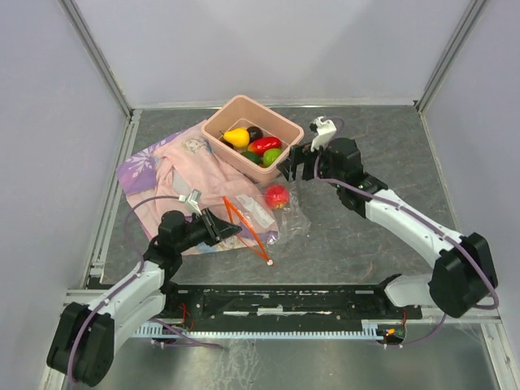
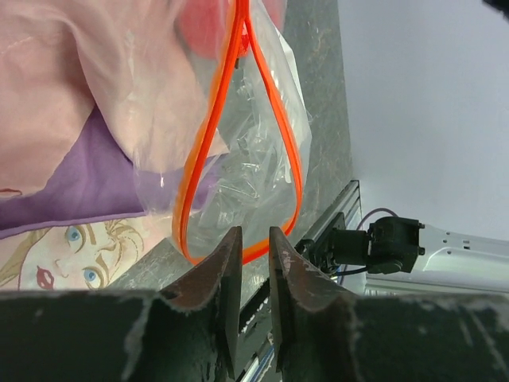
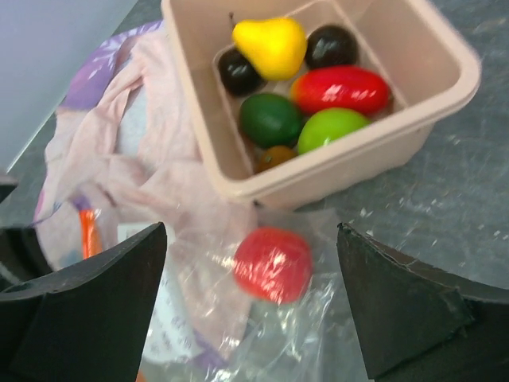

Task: Open the zip-top bag and remove the fake food
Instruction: Place the fake fruit in the bin, then pick up the fake fruit from the zipper food storage bag.

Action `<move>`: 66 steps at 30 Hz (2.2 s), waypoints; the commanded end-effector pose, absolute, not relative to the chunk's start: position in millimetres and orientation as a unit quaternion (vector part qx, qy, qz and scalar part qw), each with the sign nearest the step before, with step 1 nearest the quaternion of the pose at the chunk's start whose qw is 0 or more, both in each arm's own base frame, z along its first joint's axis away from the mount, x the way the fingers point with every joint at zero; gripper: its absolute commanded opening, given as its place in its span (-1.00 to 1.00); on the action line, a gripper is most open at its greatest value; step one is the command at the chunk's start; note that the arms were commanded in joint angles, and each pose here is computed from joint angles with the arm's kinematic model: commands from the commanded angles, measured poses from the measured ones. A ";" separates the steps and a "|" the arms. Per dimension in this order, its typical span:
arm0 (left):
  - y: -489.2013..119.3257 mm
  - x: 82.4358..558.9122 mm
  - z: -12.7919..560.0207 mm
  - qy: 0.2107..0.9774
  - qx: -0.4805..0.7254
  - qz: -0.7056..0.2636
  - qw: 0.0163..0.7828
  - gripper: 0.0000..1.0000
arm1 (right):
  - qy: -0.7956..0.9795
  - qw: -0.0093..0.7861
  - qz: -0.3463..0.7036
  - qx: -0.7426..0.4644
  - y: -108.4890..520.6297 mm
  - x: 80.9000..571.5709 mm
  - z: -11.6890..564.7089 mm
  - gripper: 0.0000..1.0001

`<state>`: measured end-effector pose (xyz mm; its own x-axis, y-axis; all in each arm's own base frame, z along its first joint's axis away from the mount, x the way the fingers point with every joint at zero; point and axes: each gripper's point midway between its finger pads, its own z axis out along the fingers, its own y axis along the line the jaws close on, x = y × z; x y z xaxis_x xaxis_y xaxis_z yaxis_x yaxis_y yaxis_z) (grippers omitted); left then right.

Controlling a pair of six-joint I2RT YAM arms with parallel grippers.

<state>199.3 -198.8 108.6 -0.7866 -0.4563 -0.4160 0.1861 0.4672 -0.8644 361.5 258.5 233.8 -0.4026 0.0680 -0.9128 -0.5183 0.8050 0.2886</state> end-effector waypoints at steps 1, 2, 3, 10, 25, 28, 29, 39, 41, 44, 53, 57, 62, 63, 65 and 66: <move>-209.3 204.5 130.9 0.771 -0.062 -0.542 0.329 -0.47 | 0.784 0.507 0.334 -0.133 263.0 333.2 220.6 0.83; -210.0 205.3 128.4 0.773 -0.063 -0.540 0.326 -0.46 | 0.787 0.502 0.337 -0.122 260.4 329.8 214.7 0.77; -210.9 206.3 127.2 0.774 -0.063 -0.540 0.324 -0.46 | 0.791 0.498 0.337 -0.110 258.3 328.5 207.8 0.73; -213.7 216.5 109.3 0.788 -0.079 -0.523 0.314 -0.37 | 0.808 0.474 0.346 -0.051 259.7 335.7 172.8 0.37; -217.7 248.1 106.3 0.789 -0.097 -0.506 0.336 -0.09 | 0.825 0.414 0.385 -0.006 285.5 376.8 122.9 -0.07; -221.6 253.0 107.6 0.788 -0.094 -0.508 0.334 -0.03 | 0.829 0.397 0.393 -0.019 292.7 376.2 112.3 -0.13; -222.7 254.9 108.3 0.788 -0.093 -0.508 0.335 -0.02 | 0.830 0.391 0.396 -0.022 294.6 374.7 110.3 -0.15; -239.6 264.5 99.8 0.795 -0.079 -0.507 0.323 0.27 | 0.839 0.345 0.419 -0.050 298.5 348.2 94.7 -0.36; -242.2 266.3 96.3 0.798 -0.078 -0.505 0.320 0.28 | 0.845 0.338 0.410 -0.049 295.5 344.6 89.2 -0.42; -243.2 269.2 91.4 0.801 -0.081 -0.497 0.323 0.30 | 0.863 0.339 0.372 -0.038 281.7 344.6 78.4 -0.51; -242.8 282.8 89.1 0.801 -0.081 -0.479 0.349 0.34 | 0.890 0.313 0.325 -0.059 273.3 337.5 55.5 -0.74; -244.9 287.5 89.1 0.801 -0.074 -0.476 0.356 0.38 | 0.887 0.307 0.336 -0.078 280.7 329.6 54.8 -0.75; -247.4 289.3 90.5 0.800 -0.064 -0.476 0.360 0.41 | 0.871 0.321 0.353 -0.117 285.0 320.9 69.3 -0.71; -247.7 289.6 90.1 0.801 -0.064 -0.475 0.359 0.41 | 0.868 0.330 0.352 -0.121 282.5 319.2 73.7 -0.68; -248.2 289.3 89.2 0.802 -0.065 -0.475 0.355 0.41 | 0.859 0.359 0.344 -0.122 275.6 321.3 88.4 -0.54; -248.4 288.8 88.0 0.803 -0.065 -0.475 0.353 0.41 | 0.854 0.373 0.342 -0.123 273.4 322.1 96.6 -0.48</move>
